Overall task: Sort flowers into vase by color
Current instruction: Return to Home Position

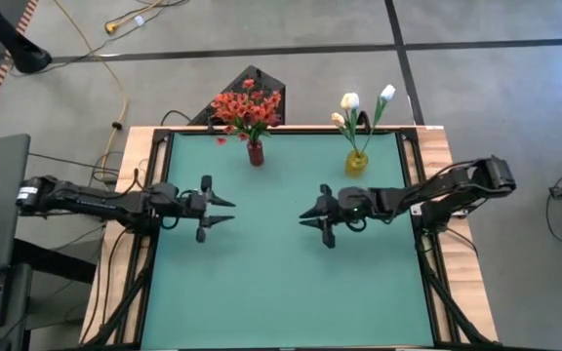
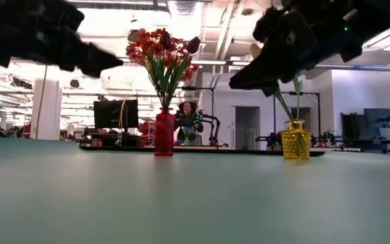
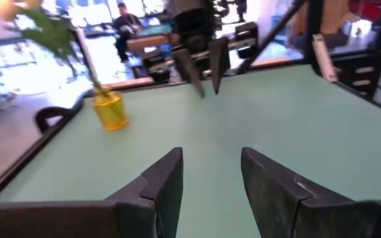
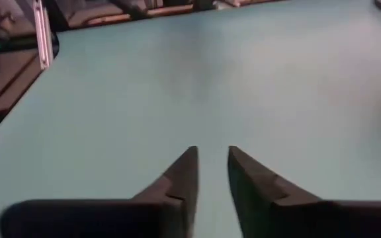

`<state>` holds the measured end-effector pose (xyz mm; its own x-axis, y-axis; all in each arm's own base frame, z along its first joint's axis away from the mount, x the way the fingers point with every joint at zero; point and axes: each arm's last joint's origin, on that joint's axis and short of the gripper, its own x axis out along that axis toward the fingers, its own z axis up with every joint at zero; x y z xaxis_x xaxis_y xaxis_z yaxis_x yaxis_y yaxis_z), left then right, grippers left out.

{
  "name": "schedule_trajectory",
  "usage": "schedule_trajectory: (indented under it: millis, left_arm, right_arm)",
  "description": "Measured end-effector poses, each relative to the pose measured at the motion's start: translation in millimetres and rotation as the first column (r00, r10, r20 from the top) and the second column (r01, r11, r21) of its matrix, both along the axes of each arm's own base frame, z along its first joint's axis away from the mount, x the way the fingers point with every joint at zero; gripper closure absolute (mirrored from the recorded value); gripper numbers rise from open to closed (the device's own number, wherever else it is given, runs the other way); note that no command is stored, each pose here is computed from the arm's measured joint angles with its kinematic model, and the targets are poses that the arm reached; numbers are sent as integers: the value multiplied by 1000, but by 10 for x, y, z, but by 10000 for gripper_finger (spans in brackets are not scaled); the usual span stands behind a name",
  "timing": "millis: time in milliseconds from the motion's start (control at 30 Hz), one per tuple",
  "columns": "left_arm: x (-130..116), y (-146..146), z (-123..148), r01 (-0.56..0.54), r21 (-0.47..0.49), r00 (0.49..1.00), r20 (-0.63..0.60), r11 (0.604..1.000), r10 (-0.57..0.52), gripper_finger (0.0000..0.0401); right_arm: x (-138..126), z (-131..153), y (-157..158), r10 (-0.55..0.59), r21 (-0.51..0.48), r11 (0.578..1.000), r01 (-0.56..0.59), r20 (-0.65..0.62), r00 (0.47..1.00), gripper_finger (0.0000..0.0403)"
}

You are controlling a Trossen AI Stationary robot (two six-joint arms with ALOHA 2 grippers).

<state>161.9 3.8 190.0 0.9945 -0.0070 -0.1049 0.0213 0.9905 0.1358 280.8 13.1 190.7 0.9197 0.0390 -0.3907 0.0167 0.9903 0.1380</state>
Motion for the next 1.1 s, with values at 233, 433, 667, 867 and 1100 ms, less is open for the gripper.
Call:
schedule_trajectory:
  millis: [233, 433, 667, 867, 1100]
  left_arm:
    - [-220, 133, -260, -82, -18, 994, 67, 996, 83, 260]
    - [-329, 215, -259, -129, -55, 989, 70, 990, 132, 260]
    - [-481, 253, -195, -207, -134, 968, 119, 969, 223, 260]
    - [-584, 227, -144, -194, -190, 957, 178, 962, 228, 260]
    - [-648, 213, -110, -190, -224, 943, 228, 956, 241, 260]
  right_arm:
    - [-134, -110, -99, -11, 24, 1000, 8, 107, 994, 387]
    - [-263, -212, -203, -47, 78, 996, 38, 112, 993, 370]
    - [-561, -314, -294, -51, 93, 995, 36, 157, 986, 386]
    - [-855, -341, -272, -60, 106, 994, 34, 260, 964, 373]
    - [-1094, -417, -263, -74, 108, 993, 46, 274, 959, 382]
